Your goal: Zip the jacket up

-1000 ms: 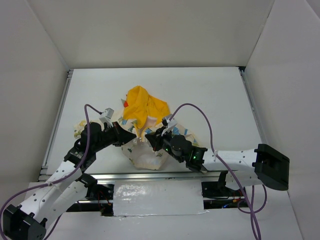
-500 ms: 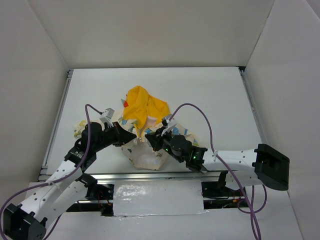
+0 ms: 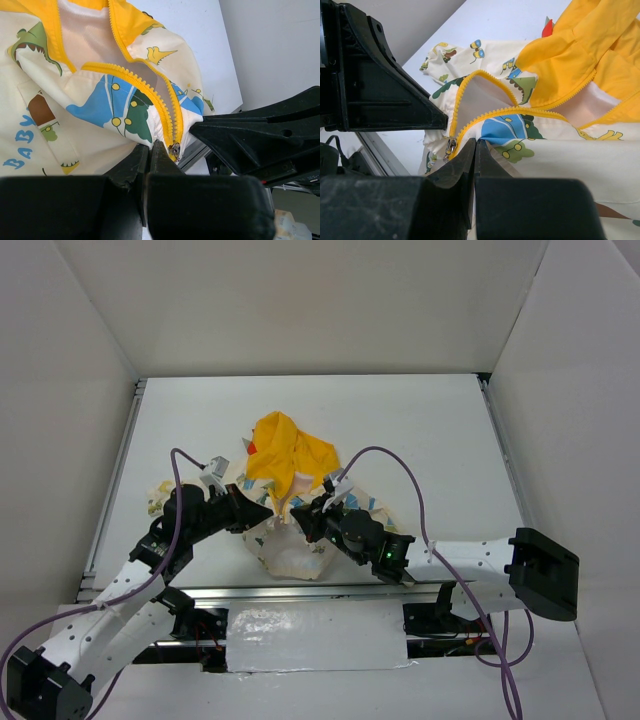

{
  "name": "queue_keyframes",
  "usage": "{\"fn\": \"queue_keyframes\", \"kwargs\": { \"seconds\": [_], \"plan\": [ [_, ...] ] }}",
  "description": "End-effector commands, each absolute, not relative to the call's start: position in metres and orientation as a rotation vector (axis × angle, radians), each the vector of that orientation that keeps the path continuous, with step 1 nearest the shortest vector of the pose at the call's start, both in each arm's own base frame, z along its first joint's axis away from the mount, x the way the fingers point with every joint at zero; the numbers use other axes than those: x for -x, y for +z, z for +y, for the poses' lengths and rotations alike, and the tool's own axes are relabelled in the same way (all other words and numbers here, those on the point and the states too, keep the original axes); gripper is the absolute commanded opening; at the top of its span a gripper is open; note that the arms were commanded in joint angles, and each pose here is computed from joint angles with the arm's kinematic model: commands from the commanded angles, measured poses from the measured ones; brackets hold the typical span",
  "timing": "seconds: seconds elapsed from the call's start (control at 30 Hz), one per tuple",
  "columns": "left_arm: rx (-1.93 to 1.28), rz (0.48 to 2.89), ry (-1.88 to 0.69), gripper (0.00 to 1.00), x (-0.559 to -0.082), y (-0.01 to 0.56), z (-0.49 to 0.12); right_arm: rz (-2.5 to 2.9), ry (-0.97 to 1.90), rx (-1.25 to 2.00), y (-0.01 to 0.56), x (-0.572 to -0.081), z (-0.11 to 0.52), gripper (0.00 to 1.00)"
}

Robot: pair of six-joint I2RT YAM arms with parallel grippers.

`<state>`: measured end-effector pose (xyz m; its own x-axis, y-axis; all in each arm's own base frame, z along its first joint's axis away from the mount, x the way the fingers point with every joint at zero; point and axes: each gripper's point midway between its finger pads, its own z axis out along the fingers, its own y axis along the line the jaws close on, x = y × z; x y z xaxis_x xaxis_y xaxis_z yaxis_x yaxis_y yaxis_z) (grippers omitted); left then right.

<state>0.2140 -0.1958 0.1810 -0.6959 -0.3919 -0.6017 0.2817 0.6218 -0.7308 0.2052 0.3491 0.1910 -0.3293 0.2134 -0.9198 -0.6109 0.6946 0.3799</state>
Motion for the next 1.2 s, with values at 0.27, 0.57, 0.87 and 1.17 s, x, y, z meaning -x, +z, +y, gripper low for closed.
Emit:
{"fn": "queue_keyframes", "kwargs": {
  "seconds": [0.27,0.57,0.87,1.17],
  "plan": [
    [0.059,2.011,-1.126,0.0,-0.218,0.191,-0.2,1.623,0.917,0.292,0.227,-0.207,0.357,0.0],
    [0.053,1.996,-1.126,0.0,-0.22,0.198,-0.2,1.632,0.92,0.298,0.223,-0.206,0.357,0.0],
    [0.031,2.005,-1.139,0.0,-0.217,0.195,-0.203,1.627,0.888,0.293,0.228,-0.212,0.358,0.0],
    [0.012,2.009,-1.146,0.0,-0.214,0.194,-0.204,1.628,0.869,0.295,0.229,-0.218,0.359,0.0]
  ]
}}
